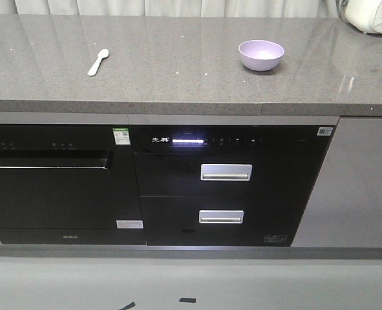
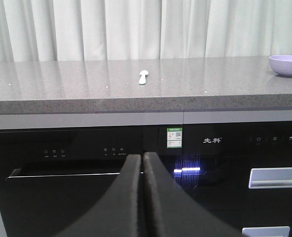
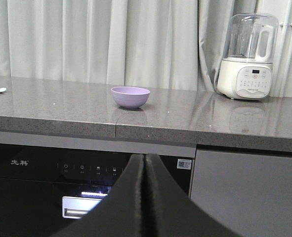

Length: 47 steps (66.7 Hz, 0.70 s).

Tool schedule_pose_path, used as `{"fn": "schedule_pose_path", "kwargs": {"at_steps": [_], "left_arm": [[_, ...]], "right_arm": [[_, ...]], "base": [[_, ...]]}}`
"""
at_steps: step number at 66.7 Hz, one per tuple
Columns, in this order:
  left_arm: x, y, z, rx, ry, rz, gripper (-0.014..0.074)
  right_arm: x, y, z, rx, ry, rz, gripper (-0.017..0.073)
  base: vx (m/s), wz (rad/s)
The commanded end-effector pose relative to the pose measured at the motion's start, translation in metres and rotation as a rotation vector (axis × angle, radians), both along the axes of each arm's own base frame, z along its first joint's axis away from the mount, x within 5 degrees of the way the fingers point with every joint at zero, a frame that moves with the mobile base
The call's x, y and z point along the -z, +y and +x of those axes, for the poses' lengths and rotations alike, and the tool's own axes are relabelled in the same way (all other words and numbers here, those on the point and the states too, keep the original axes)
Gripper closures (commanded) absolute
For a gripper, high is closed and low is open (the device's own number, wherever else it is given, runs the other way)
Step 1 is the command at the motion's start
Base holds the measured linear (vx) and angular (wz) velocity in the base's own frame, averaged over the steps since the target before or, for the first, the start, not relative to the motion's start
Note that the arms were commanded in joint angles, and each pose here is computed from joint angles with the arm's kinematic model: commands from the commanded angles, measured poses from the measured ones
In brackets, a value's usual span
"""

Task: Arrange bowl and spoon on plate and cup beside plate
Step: 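Approach the counter edge, centering the spoon and bowl ahead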

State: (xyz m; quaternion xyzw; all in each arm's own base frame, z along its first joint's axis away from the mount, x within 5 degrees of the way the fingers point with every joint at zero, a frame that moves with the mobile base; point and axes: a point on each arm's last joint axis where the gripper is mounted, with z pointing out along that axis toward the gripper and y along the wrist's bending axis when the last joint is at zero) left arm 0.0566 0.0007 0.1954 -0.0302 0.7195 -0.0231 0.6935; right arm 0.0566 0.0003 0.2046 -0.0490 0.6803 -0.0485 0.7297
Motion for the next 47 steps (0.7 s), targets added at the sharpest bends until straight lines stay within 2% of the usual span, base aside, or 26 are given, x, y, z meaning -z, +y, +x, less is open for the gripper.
{"fn": "schedule_pose_path", "kwargs": {"at_steps": [1, 47], "left_arm": [[0.0043, -0.0004, 0.0014, 0.005, -0.036, -0.009, 0.06], [0.0043, -0.0004, 0.0014, 0.005, -0.036, -0.009, 0.06]], "right_arm": [[-0.002, 0.0007, -0.001, -0.008, -0.073, -0.009, 0.0564], [-0.002, 0.0007, -0.001, -0.008, -0.073, -0.009, 0.0564]], "base": [[0.06, -0.01], [0.07, -0.02]]}}
